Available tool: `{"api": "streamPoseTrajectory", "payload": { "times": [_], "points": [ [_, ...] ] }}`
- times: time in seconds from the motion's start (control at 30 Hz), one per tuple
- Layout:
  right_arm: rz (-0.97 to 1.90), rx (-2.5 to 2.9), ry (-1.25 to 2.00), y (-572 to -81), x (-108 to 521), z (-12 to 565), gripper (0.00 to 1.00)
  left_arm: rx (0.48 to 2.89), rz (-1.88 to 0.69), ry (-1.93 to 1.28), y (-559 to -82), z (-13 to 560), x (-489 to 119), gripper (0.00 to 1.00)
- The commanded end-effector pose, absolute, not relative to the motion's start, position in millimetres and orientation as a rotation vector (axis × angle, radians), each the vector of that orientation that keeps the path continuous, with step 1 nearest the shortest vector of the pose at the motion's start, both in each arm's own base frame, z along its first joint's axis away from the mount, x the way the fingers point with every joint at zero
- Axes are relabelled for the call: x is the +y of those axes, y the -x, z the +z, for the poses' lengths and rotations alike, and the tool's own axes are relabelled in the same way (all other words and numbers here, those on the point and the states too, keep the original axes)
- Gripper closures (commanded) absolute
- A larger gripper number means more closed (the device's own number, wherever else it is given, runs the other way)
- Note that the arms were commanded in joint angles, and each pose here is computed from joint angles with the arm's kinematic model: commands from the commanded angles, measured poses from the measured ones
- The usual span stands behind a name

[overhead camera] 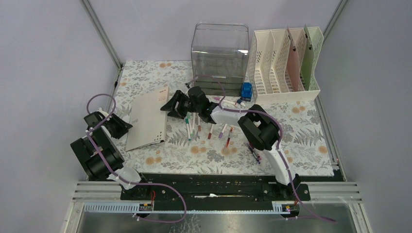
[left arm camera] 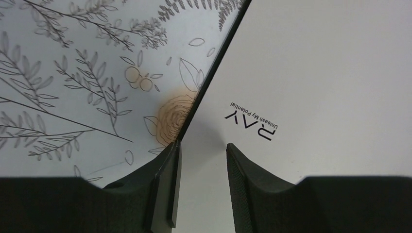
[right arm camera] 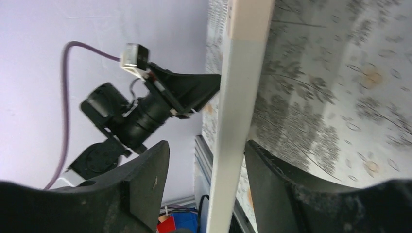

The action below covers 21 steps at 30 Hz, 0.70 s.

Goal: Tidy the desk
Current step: Pick up the folder from the center of the board.

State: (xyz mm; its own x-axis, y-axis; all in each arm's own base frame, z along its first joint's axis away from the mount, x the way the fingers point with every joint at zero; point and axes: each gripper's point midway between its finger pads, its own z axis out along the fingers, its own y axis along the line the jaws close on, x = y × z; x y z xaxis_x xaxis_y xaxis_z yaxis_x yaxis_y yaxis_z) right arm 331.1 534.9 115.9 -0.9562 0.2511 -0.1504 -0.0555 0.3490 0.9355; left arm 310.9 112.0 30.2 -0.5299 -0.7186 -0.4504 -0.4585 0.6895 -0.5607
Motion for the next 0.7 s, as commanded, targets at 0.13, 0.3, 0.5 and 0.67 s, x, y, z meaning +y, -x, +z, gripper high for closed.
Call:
{"api": "streamPoseTrajectory", "payload": {
  "times": [0.13,0.3,0.5,0.67],
  "points": [
    [1.739,2.309,0.077,-290.8,571.4,162.2,0.35,2.288,-1.108,0.977,-279.2,40.7,13.8,0.59],
    [1.713,2.309,0.108,-289.8,570.6,161.6,0.63,2.286,-1.111,0.979,-279.2,41.1,13.7,0.59],
    [1.506,2.315,0.21,-298.0,556.7,157.0,0.88,2.293,-1.062,0.977,-280.2,40.8,18.8,0.54],
    [1.435,2.276,0.34,-298.9,542.7,167.2,1.0,2.249,-0.955,0.932,-289.3,63.4,32.9,0.35]
  ]
}}
